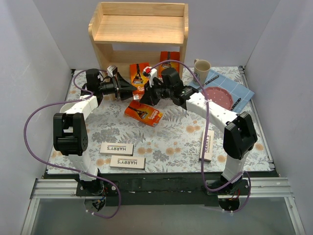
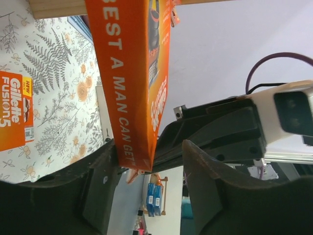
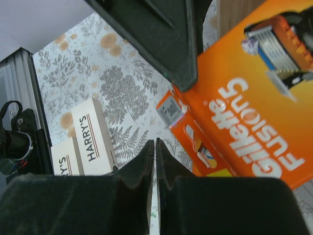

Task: Place and organize the shaving razors onto the shelf

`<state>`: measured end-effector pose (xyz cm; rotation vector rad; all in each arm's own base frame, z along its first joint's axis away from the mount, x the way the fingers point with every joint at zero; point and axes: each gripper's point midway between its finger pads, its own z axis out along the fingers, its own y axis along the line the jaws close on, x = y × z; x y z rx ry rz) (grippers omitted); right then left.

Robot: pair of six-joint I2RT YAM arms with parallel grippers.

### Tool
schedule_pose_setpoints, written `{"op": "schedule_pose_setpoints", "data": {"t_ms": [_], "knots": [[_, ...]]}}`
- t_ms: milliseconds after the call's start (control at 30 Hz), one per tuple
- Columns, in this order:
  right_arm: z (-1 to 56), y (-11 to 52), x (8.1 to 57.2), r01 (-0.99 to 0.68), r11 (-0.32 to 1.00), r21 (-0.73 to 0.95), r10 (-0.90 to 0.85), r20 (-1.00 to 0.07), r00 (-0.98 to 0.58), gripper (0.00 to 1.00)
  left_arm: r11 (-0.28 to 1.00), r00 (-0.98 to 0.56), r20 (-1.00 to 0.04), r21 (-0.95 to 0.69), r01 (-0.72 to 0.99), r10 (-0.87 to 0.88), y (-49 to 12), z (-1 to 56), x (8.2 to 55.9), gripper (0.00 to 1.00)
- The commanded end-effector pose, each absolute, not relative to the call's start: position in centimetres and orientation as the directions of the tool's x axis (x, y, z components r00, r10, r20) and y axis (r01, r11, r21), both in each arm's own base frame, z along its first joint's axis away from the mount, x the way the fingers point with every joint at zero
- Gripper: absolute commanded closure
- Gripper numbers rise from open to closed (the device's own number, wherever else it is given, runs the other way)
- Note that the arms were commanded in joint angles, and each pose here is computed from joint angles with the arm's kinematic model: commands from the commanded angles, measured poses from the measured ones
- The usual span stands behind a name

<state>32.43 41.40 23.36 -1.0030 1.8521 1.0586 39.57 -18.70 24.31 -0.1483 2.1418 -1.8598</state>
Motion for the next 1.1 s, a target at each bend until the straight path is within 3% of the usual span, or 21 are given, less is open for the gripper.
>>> {"op": "schedule_pose_setpoints", "data": {"t_ms": [0,133,633,1067], "knots": [[27.0,43.5,34.0,-0.905,0.344,0.249,-0.167,-0.933,-0.32,0.9,0.191,-0.924,-0.205,-0.97,0.149,-0.322,-17.7,25.5,40.3,0.46],[26.5,43.9,35.1,-0.903,0.368,0.224,-0.172,-0.937,-0.303,0.9,0.204,-0.919,-0.215,-0.967,0.153,-0.33,-17.6,25.6,40.1,0.38],[26.9,44.7,38.8,-0.885,0.452,0.115,-0.183,-0.959,-0.218,0.91,0.219,-0.881,-0.287,-0.951,0.217,-0.375,-15.8,27.8,41.2,0.44],[27.6,44.7,43.3,-0.844,0.536,-0.024,-0.21,-0.972,-0.106,0.92,0.236,-0.863,-0.306,-0.945,0.225,-0.401,-15.1,28.3,41.7,0.37]]}}
